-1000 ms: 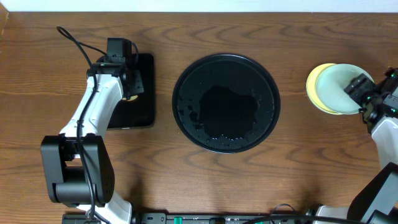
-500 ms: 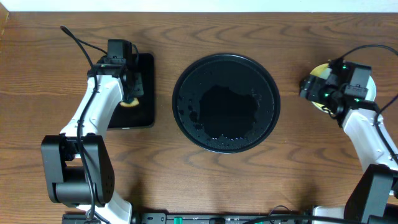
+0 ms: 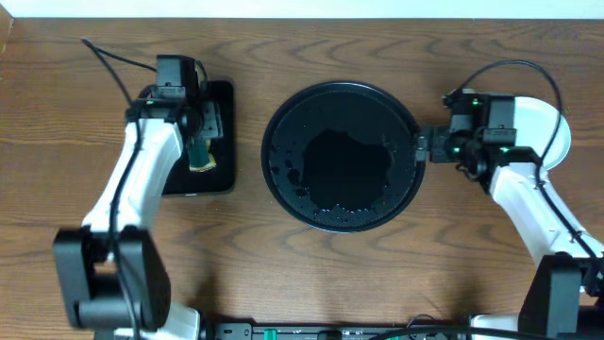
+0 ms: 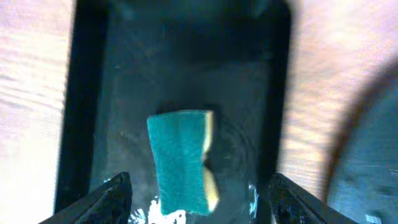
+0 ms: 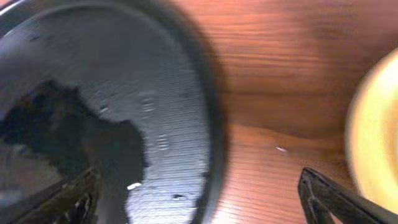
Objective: Clean dirty plates on tray and stack at the side
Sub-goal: 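Open the right gripper, release the plate and withdraw toward the front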
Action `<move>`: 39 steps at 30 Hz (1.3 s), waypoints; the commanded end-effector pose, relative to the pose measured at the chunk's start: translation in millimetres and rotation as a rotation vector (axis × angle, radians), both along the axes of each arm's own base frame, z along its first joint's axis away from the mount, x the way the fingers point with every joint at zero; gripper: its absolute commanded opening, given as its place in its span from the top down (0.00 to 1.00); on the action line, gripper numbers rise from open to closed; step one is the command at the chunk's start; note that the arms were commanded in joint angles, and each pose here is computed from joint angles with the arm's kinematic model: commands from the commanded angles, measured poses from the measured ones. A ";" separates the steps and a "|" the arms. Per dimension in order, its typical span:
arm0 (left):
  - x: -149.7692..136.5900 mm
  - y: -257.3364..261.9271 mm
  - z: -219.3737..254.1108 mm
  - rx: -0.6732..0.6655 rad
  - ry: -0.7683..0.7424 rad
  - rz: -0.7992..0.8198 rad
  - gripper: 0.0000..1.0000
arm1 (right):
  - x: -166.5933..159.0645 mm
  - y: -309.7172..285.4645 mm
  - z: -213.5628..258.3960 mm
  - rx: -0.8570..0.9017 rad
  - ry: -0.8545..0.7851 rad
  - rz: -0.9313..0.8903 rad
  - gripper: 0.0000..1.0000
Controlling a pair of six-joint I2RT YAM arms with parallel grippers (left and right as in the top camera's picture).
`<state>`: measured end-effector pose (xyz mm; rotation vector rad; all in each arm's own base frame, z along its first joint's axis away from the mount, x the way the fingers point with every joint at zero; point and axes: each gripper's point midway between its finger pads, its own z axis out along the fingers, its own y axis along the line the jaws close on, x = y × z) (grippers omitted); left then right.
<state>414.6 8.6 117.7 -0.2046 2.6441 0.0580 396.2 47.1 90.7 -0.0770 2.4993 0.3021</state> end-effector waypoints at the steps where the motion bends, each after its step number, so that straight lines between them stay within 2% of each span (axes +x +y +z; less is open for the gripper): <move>1: -0.8 -6.6 58.8 -0.044 -0.149 -0.013 0.21 | -2.5 19.9 -1.5 -0.018 0.000 0.079 0.01; 6: -5.5 -6.5 79.2 -0.044 -0.199 -0.015 0.19 | -4.1 26.6 -1.8 -0.018 0.002 0.096 0.01; 29: -5.4 -6.5 78.5 -0.044 -0.197 -0.014 0.16 | -6.5 26.3 -2.6 -0.019 0.010 0.096 0.01; 34: -5.4 -6.5 78.5 -0.044 -0.197 -0.014 0.16 | -15.3 25.5 22.9 -0.017 -0.037 0.096 0.01; 39: -5.4 -6.5 78.5 -0.044 -0.197 -0.015 0.16 | -38.0 23.6 84.8 -0.011 -0.163 0.095 0.01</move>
